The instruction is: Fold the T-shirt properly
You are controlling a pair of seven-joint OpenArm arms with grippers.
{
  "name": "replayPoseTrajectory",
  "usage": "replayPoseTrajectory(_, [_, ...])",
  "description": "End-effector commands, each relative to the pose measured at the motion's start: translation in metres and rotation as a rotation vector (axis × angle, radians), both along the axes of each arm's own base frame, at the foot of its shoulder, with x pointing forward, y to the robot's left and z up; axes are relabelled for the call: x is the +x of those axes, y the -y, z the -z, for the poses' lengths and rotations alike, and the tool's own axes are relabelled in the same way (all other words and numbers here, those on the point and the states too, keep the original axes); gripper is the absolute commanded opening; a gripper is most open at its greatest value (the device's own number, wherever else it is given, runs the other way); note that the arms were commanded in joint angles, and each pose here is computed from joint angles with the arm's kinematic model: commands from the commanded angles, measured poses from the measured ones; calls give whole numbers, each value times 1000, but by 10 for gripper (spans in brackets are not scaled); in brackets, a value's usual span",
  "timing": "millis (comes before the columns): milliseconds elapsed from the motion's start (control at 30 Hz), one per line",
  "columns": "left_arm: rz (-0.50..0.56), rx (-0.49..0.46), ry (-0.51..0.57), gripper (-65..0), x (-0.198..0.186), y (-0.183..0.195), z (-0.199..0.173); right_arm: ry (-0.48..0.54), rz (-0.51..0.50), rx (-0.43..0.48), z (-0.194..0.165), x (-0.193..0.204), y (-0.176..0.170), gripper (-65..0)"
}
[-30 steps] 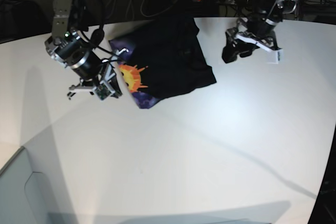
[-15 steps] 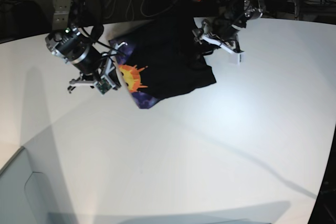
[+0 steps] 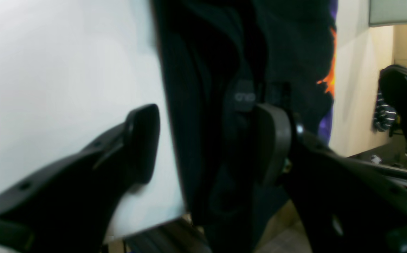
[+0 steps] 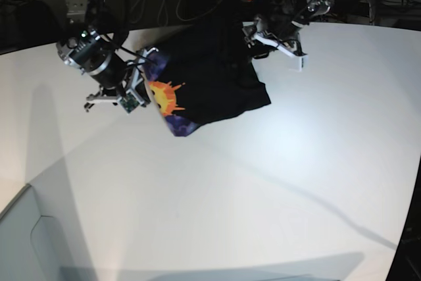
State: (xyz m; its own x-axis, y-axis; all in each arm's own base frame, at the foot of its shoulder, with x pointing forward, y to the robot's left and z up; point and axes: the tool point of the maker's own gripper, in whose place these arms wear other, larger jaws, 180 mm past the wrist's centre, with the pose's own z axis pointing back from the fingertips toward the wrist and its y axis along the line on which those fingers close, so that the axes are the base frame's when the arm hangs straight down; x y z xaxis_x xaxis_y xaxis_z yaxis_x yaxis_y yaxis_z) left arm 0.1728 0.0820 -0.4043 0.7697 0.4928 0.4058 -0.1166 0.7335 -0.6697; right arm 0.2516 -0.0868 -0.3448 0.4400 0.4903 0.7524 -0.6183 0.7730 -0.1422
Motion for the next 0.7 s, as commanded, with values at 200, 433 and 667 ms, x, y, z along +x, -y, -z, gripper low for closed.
replayPoseTrajectory(200, [23,66,25,-261,9,-2,0,29,-7,18,-8,1,-2,-649])
replayPoseTrajectory(433, [24,57,5,-360,6,0,6,31,-6,16,-8,1,-1,-649])
replayPoseTrajectory(667, [25,40,-26,-563,5,2,18,87,47,-10,-26,7,18,-649])
